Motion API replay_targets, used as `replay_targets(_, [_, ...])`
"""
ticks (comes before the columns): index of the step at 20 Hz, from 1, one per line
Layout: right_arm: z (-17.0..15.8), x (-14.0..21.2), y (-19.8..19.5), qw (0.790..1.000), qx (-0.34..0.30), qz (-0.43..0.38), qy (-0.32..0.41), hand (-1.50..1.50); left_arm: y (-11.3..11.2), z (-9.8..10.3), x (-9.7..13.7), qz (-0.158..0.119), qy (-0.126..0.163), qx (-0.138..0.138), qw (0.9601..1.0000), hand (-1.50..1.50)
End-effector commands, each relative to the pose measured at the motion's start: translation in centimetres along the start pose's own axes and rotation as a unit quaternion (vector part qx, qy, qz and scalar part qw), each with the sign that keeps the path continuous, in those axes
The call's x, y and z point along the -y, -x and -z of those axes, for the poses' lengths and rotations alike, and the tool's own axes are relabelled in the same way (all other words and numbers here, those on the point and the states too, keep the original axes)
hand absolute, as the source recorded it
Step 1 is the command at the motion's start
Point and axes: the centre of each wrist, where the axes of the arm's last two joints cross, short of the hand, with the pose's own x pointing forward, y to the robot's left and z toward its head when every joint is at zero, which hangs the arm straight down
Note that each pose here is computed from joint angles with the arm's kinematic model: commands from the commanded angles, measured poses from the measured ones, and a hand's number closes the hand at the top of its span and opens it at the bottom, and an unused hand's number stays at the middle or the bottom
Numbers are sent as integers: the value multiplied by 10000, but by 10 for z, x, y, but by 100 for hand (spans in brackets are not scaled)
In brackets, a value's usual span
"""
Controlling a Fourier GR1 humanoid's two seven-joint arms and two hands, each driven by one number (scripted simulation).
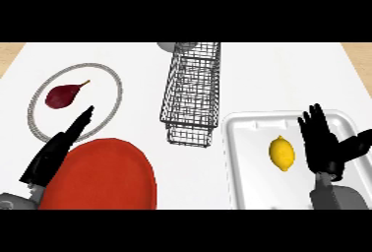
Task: Pick the lemon from the tray and place it in the tiered basket
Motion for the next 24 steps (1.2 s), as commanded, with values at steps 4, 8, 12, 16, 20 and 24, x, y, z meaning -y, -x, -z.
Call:
replay_targets(4, [1, 25, 2, 9813, 908, 516, -1618, 150, 37, -17, -19, -851, -922, -997, 9871, 0])
replay_targets(8, [-4, -2, -20, 9245, 2672, 1436, -2308, 150, 58, -32, -15, -1404, -1144, -1515, 9717, 0])
replay_targets(12, [-30, 55, 10, 9386, 3142, -1147, -853, -150, 65, -40, -5, -1568, -1186, -1642, 9666, 0])
replay_targets(16, [-41, 111, 0, 8986, 2441, -3643, -155, -150, 60, -36, -19, -1521, -1315, -1554, 9672, 0])
replay_targets(20, [-45, 90, -1, 8594, 2052, -4683, 3, -150, 59, -32, -15, -1528, -1273, -1561, 9675, 0])
replay_targets(24, [-66, 64, -18, 8435, 1112, -5163, -974, -150, 61, -33, -23, -1640, -1316, -1575, 9649, 0])
